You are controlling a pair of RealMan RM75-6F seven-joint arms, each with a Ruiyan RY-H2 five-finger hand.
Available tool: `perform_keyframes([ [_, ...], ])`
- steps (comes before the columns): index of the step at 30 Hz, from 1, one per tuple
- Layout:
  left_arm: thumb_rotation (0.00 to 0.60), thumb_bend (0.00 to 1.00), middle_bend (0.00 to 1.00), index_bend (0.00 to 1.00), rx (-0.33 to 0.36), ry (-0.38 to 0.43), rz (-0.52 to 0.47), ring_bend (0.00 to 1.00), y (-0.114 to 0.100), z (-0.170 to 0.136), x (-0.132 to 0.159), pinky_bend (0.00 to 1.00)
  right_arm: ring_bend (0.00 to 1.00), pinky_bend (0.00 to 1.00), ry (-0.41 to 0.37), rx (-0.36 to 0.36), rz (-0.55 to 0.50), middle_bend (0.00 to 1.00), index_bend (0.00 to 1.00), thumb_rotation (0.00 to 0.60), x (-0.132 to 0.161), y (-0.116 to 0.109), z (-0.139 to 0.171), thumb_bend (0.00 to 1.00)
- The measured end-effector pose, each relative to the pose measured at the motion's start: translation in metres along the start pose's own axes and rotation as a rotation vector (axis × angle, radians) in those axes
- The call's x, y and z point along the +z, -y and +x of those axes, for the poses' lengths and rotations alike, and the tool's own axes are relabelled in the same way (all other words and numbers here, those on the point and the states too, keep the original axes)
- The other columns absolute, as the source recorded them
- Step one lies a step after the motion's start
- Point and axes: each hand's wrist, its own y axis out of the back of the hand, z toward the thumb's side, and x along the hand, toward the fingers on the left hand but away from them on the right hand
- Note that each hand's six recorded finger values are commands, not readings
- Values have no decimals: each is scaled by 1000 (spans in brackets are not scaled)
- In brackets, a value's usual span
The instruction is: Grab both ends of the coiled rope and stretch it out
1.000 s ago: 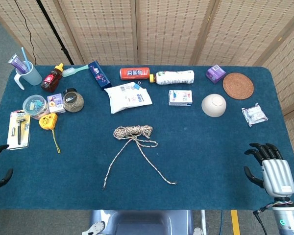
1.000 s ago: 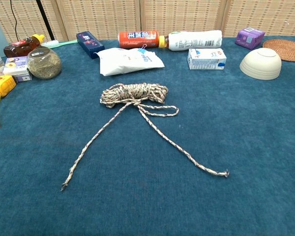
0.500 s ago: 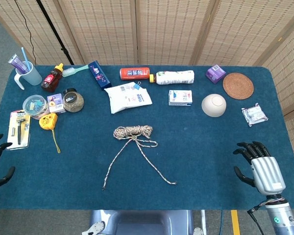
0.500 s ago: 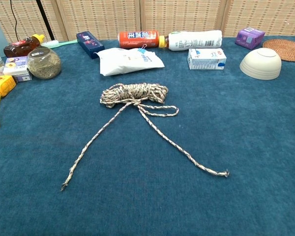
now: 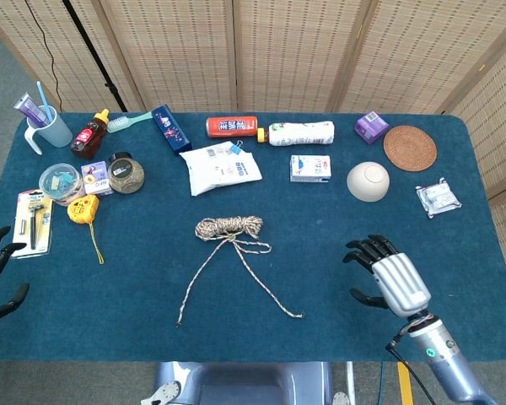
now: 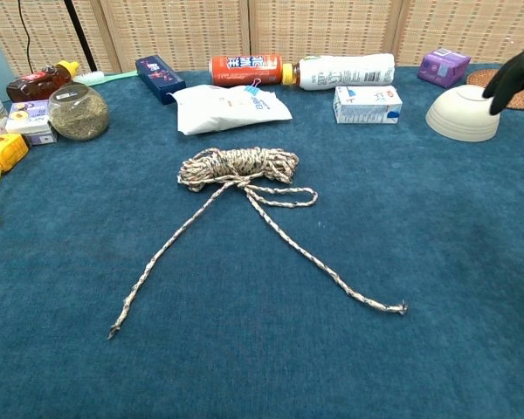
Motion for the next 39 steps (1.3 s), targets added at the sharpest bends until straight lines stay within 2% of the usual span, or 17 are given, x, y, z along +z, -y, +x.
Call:
perform_keyframes([
  [10,600,274,122,260,-2,-24,19,105,-2,8,-4,0,253,158,-69,90,14,253,340,600,25,36,-45,127],
  [16,600,274,122,264,-3,-29,25,105,-2,11,-5,0,253,149,-91,155,48,254,337,600,37,55,-60,127],
  [25,600,274,122,266,2,-49,39,105,-6,11,-12,0,253,97,-142,249,94,251,310,600,60,82,-77,103],
  [39,600,273,122,266,-8,-62,42,105,-5,5,-18,0,237,19,-173,296,151,225,263,590,85,111,-82,88],
])
